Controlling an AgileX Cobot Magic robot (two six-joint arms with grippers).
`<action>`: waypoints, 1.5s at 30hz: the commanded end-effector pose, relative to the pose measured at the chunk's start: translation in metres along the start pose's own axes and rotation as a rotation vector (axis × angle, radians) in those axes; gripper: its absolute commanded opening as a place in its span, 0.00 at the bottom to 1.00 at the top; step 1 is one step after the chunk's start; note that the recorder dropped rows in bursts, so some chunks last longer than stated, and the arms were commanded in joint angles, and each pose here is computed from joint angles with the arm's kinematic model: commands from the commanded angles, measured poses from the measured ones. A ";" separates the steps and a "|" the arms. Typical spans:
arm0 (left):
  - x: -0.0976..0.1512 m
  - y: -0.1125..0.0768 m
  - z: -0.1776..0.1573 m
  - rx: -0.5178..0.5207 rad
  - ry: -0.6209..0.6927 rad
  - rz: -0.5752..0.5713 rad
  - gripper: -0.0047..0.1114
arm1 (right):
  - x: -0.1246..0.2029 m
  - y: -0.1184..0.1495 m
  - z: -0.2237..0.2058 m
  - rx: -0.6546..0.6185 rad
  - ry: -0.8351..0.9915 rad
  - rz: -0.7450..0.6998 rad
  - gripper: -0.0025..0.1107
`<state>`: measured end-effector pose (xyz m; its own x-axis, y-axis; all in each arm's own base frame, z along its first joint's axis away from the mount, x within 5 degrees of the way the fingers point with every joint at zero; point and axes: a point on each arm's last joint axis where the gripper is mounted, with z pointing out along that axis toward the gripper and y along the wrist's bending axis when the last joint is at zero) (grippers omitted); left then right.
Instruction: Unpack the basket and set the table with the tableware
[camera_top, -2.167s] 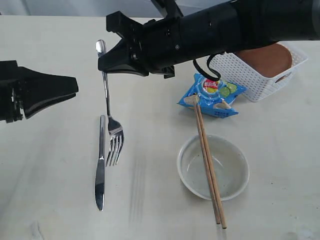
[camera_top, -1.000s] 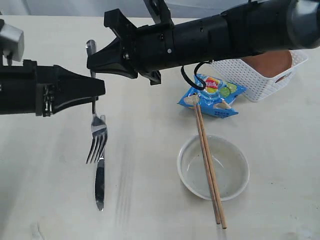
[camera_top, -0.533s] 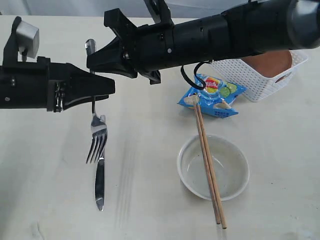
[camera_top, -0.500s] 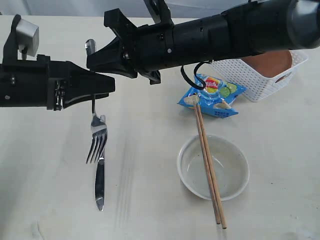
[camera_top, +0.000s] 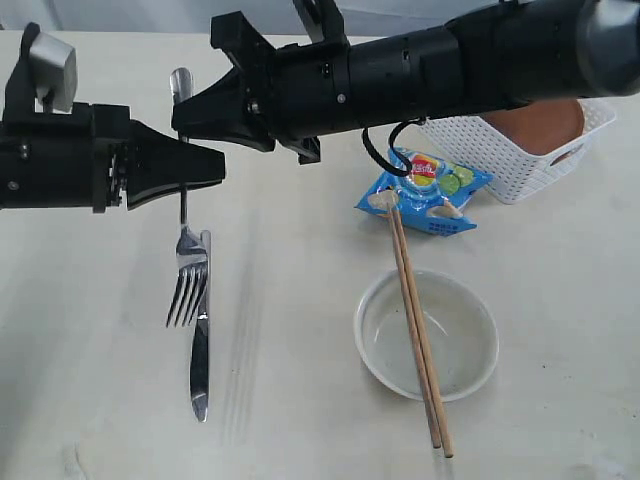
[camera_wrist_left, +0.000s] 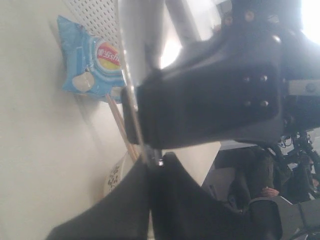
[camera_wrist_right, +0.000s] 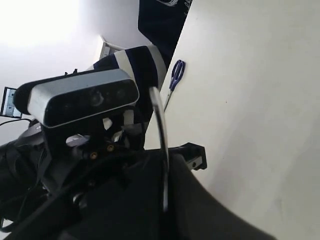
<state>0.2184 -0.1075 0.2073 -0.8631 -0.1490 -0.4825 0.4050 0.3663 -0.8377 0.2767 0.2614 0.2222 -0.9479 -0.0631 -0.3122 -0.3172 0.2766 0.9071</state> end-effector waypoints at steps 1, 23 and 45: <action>0.000 -0.005 0.000 0.038 0.004 0.031 0.04 | -0.001 -0.002 -0.001 0.006 -0.008 0.019 0.02; 0.000 -0.005 0.000 0.044 0.006 0.014 0.04 | -0.005 -0.003 -0.001 0.015 -0.049 0.040 0.62; 0.000 -0.006 0.000 0.046 0.007 -0.017 0.04 | -0.002 0.001 -0.001 -0.025 -0.020 -0.030 0.02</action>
<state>0.2168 -0.1084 0.2085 -0.8770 -0.1486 -0.4570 0.3882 0.3415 -0.8559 0.2786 0.2615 0.2242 -0.9387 -0.0458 -0.3417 -0.3415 0.2600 0.9032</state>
